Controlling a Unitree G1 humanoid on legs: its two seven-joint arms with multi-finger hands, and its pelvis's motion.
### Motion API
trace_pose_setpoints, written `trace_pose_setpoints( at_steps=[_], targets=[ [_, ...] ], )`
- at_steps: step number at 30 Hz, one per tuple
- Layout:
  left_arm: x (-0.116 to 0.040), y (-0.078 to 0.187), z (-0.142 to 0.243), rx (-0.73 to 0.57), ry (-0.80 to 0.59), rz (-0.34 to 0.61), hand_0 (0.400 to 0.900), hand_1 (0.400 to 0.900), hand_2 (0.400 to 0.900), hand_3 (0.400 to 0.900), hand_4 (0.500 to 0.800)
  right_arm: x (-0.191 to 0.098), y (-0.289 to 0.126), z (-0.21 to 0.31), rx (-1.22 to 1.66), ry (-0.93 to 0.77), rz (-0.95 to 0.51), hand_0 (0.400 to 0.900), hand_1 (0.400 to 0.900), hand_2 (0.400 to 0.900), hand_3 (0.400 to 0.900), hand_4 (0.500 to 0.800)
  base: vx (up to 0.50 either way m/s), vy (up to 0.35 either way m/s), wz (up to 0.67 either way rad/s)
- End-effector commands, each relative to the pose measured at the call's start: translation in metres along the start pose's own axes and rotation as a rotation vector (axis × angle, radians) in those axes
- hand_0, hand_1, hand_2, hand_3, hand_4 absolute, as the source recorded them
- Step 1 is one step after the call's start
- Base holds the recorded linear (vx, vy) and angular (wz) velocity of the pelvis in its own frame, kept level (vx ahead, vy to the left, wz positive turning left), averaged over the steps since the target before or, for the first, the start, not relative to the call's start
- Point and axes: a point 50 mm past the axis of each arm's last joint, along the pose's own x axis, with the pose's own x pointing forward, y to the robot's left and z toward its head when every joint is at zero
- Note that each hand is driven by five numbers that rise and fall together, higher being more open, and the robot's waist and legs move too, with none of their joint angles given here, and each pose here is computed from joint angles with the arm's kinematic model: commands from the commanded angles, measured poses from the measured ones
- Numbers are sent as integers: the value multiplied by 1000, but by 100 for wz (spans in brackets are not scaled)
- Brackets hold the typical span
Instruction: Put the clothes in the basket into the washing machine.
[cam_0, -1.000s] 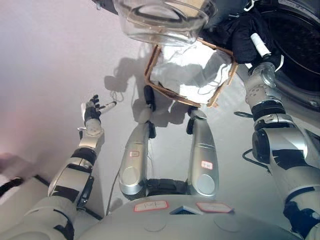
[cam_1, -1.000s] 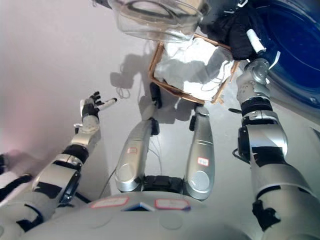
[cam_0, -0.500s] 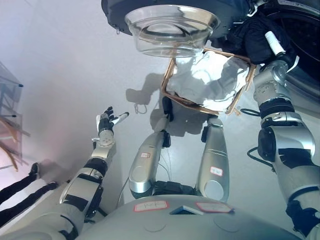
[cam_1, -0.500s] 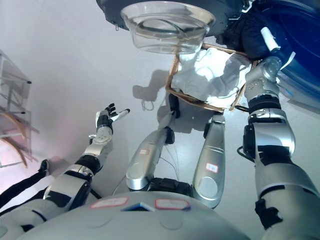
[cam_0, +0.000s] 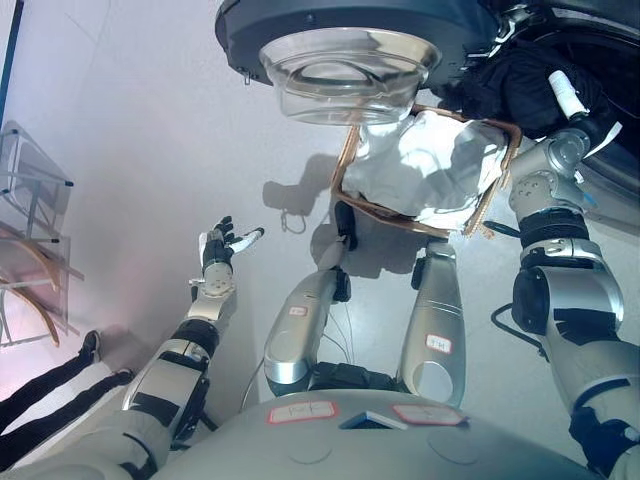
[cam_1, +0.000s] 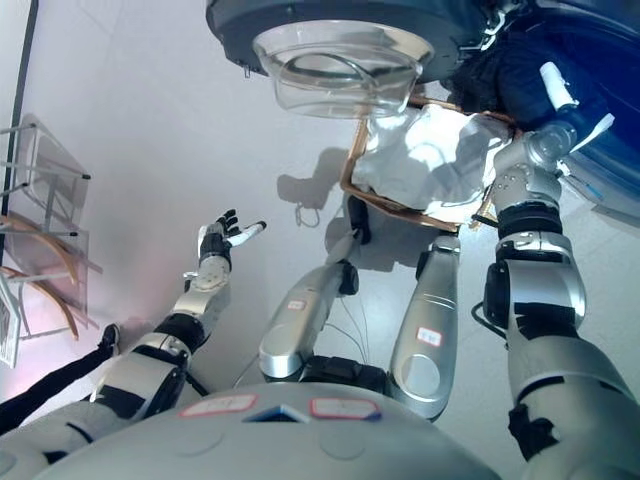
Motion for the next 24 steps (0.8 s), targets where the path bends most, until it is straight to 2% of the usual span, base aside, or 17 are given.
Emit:
trace_pose_setpoints(
  at_steps=[1,10,14,16,24],
  targets=[
    [-11,6,-39,62,111,51,900,900,900,900,800,14,-46,119,217,-490,-186,400,400,400,400,500,60,-8,-19],
    [-16,8,-50,74,152,49,900,900,900,900,800,14,-66,120,134,-540,-242,400,400,400,400,500,20,-14,-5],
    [-15,16,-52,54,162,70,900,900,900,900,800,24,-60,123,152,-466,-155,400,400,400,400,500,-53,-32,-15],
    [-14,22,-51,8,160,90,900,900,900,900,800,25,-44,127,174,-425,-59,400,400,400,400,500,-86,-42,-19],
    [-14,14,-40,-77,119,59,900,900,900,900,800,24,-30,173,162,-476,-34,400,400,400,400,500,-81,-60,11]
  ],
)
